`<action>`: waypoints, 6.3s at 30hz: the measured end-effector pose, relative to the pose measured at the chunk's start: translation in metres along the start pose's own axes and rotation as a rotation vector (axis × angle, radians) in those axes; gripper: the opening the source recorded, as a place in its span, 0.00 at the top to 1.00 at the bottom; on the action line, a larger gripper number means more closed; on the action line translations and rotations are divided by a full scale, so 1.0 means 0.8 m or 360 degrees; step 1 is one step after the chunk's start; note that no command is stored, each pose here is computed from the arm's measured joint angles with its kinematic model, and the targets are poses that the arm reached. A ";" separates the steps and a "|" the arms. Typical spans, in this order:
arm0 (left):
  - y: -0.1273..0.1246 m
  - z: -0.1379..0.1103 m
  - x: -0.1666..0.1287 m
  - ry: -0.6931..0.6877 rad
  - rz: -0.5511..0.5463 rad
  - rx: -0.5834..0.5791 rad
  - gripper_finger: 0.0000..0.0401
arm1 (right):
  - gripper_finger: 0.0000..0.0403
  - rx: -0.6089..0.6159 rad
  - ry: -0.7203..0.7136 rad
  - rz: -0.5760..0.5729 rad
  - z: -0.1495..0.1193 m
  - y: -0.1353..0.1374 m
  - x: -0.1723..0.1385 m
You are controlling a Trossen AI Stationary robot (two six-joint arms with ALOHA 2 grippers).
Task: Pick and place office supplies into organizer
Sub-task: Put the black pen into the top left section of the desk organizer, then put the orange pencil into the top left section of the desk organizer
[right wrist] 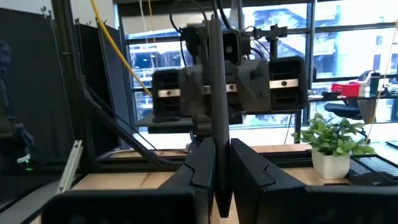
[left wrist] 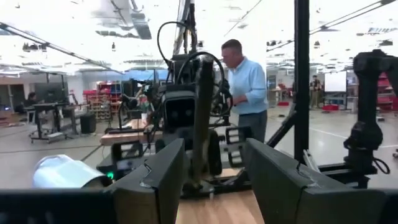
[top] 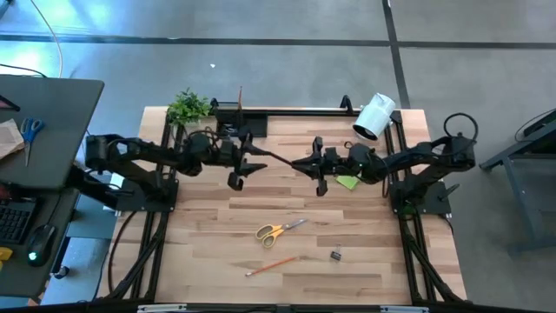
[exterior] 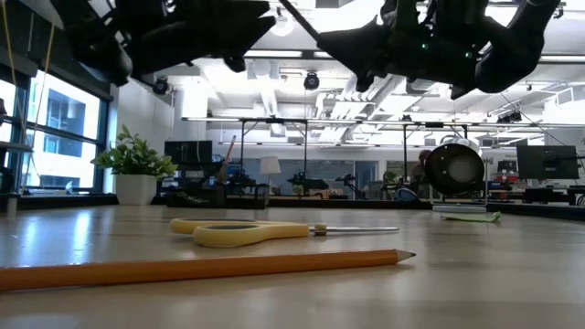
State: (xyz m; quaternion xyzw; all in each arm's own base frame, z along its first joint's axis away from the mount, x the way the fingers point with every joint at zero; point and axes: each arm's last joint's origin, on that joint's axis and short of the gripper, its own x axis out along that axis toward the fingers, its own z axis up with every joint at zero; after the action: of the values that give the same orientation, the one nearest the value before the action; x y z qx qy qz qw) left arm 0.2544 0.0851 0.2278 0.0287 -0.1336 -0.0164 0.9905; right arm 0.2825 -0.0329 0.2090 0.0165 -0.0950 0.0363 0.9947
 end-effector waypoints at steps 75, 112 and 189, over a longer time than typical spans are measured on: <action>0.177 0.041 -0.111 0.1138 0.1525 0.0091 0.95 | 0.98 0.0191 0.0726 -0.0324 -0.069 -0.007 -0.002; 0.193 0.014 -0.134 0.1299 0.1627 -0.0123 0.59 | 0.98 0.0153 0.0754 -0.0314 -0.071 0.005 -0.001; -0.247 0.060 -0.018 0.1063 0.0196 -0.0337 0.58 | 0.97 0.0122 0.1081 0.0187 -0.168 0.300 0.045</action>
State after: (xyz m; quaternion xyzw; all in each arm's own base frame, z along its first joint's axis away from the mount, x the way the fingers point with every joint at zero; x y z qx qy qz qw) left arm 0.2228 -0.1144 0.2580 -0.0783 0.1986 0.0397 0.9761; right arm 0.3250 0.2138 0.0904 0.0353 0.2421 0.1005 0.9644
